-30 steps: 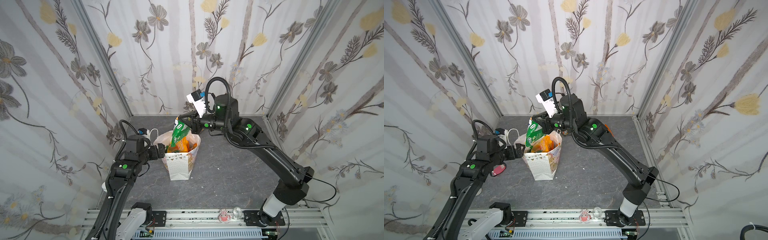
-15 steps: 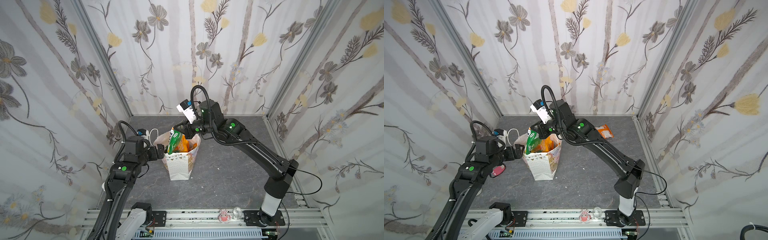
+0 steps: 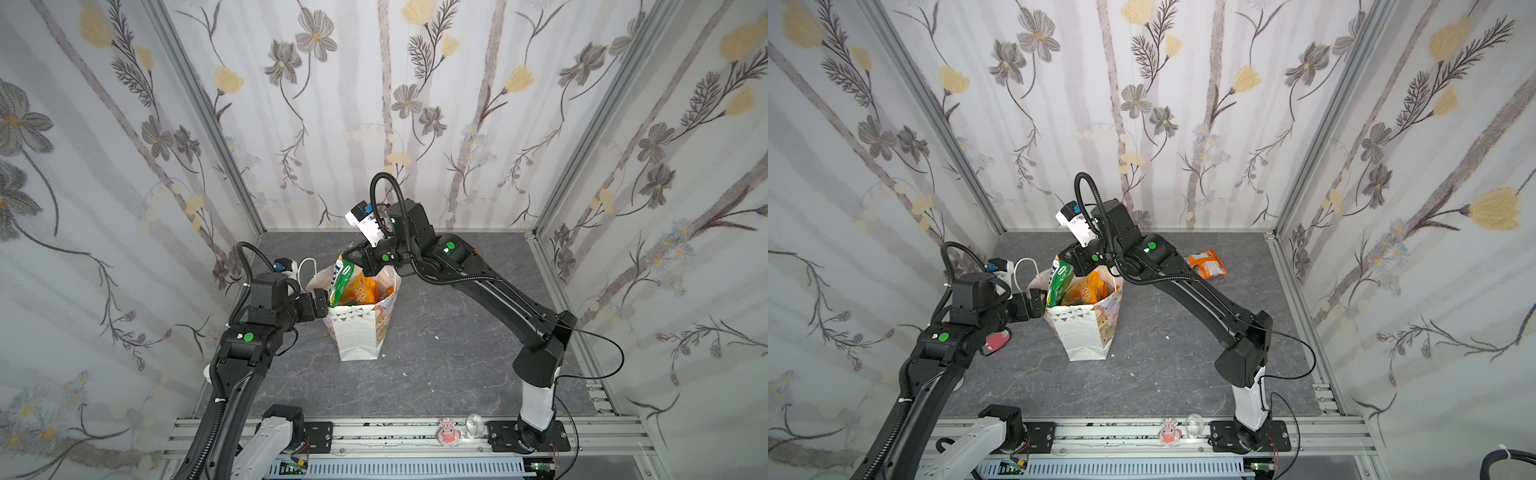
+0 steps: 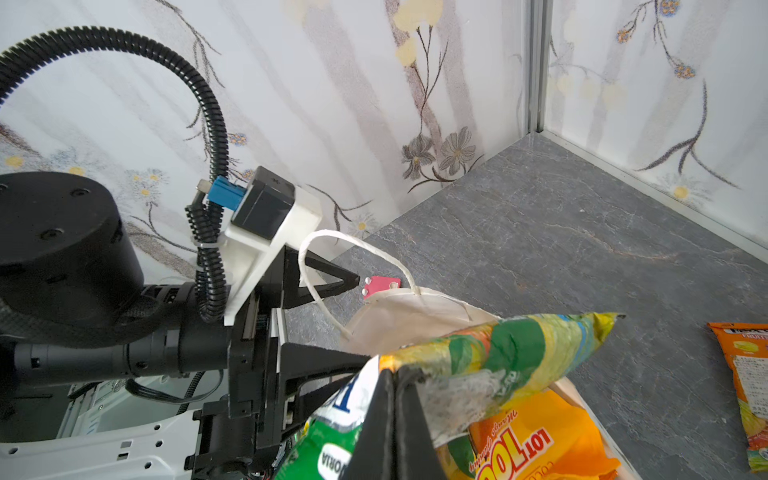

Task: Place the snacks into the paper bag
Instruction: 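Lower the Fox's bag into the paper bag and open the right gripper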

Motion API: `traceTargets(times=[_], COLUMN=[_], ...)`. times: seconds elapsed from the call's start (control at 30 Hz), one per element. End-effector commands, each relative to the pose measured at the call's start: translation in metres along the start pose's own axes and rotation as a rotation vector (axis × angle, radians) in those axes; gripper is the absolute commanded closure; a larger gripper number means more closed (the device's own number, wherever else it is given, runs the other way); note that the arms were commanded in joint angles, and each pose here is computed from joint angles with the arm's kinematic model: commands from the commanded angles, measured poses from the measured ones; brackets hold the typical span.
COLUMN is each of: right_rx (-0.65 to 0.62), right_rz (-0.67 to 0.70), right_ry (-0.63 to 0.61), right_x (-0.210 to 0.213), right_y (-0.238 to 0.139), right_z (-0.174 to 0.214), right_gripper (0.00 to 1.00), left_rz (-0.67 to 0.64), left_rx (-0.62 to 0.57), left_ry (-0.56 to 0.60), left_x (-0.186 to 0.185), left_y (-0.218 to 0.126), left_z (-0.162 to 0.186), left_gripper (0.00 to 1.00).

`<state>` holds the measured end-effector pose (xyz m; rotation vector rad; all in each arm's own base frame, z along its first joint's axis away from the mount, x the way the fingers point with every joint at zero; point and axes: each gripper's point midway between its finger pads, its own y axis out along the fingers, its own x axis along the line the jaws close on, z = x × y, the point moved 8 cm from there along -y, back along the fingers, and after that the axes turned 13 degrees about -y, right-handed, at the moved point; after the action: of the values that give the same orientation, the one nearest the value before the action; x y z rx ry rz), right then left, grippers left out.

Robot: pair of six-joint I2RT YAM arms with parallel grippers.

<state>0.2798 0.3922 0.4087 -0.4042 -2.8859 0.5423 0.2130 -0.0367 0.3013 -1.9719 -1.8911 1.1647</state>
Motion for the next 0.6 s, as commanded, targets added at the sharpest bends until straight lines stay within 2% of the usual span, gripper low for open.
traceTargets(times=[0.0,0.37,0.57], right_rx=[0.018,0.117,0.205], right_rz=[0.072,0.324,0.426], right_ry=[-0.042,-0.122,-0.161], right_x=[-0.006,-0.013,-0.022], right_y=[-0.006,-0.047,-0.042], right_z=[0.0,0.001,0.014], right_gripper=[1.0,1.0,1.0], left_rz=[-0.006,-0.007,-0.008], left_rx=[-0.014,-0.012,-0.013], left_ry=[0.012,0.012,0.012], left_x=[0.001,0.002,0.002], left_y=[0.0,0.003,0.003], left_z=[-0.001,0.001,0.0], left_gripper=[0.0,0.0,0.0])
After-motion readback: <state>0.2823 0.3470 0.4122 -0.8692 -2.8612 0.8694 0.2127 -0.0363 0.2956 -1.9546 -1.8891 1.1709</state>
